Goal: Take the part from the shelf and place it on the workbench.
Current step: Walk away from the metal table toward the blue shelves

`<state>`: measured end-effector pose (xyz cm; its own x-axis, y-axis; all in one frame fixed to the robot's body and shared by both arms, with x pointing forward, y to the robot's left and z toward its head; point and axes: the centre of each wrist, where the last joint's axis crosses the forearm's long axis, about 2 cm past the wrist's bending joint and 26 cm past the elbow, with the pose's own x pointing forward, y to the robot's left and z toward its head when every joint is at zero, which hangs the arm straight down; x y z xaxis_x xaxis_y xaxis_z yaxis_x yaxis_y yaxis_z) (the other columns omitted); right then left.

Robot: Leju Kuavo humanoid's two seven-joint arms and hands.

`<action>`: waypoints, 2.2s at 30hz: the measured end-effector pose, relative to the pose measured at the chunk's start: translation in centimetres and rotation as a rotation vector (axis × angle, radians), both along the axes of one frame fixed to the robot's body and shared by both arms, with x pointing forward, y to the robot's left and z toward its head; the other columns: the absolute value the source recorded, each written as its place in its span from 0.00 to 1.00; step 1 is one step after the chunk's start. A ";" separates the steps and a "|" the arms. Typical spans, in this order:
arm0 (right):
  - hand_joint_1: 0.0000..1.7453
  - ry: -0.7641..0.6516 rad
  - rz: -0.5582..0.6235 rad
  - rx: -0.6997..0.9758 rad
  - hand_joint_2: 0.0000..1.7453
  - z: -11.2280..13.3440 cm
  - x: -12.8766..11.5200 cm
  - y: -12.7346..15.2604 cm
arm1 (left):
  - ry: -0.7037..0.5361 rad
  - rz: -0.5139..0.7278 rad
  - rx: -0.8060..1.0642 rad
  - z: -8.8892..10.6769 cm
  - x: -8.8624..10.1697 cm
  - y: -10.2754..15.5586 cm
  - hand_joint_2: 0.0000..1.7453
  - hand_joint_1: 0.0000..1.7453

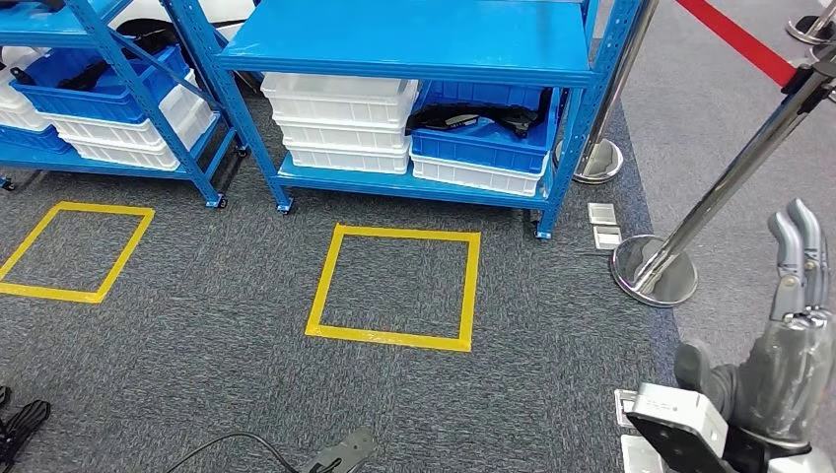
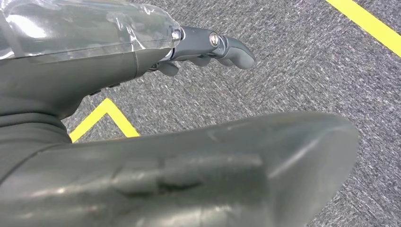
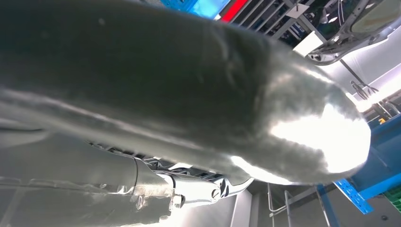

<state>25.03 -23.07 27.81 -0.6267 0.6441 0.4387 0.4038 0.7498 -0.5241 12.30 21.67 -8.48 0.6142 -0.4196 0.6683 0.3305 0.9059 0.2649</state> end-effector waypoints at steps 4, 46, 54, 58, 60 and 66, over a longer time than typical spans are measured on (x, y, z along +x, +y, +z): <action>0.00 0.000 0.000 0.000 0.00 0.0 0.0 0.0 | -0.001 0.000 0.000 0.0 0.0 0.0 0.00 0.00; 0.00 0.003 -0.007 0.003 0.00 0.0 0.0 -0.2 | -0.007 -0.006 0.001 0.0 0.1 0.1 0.00 0.00; 0.00 0.006 -0.010 0.005 0.00 0.0 0.0 -0.3 | -0.009 -0.005 0.003 0.1 0.2 0.0 0.00 0.00; 0.00 0.009 -0.008 0.011 0.00 0.0 0.0 -0.3 | -0.010 -0.003 0.005 0.1 0.2 0.0 0.00 0.00; 0.00 0.011 -0.006 0.015 0.00 0.0 0.0 -0.3 | -0.010 0.000 0.006 0.1 0.2 0.0 0.00 0.00; 0.00 0.012 0.000 0.022 0.00 0.0 0.0 -0.3 | -0.011 0.008 0.010 0.0 0.1 0.1 0.00 0.00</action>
<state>25.03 -23.36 27.82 -0.6211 0.6345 0.4600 0.3975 0.7609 -0.5128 12.43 21.73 -8.43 0.6103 -0.4218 0.6705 0.3206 0.9055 0.2778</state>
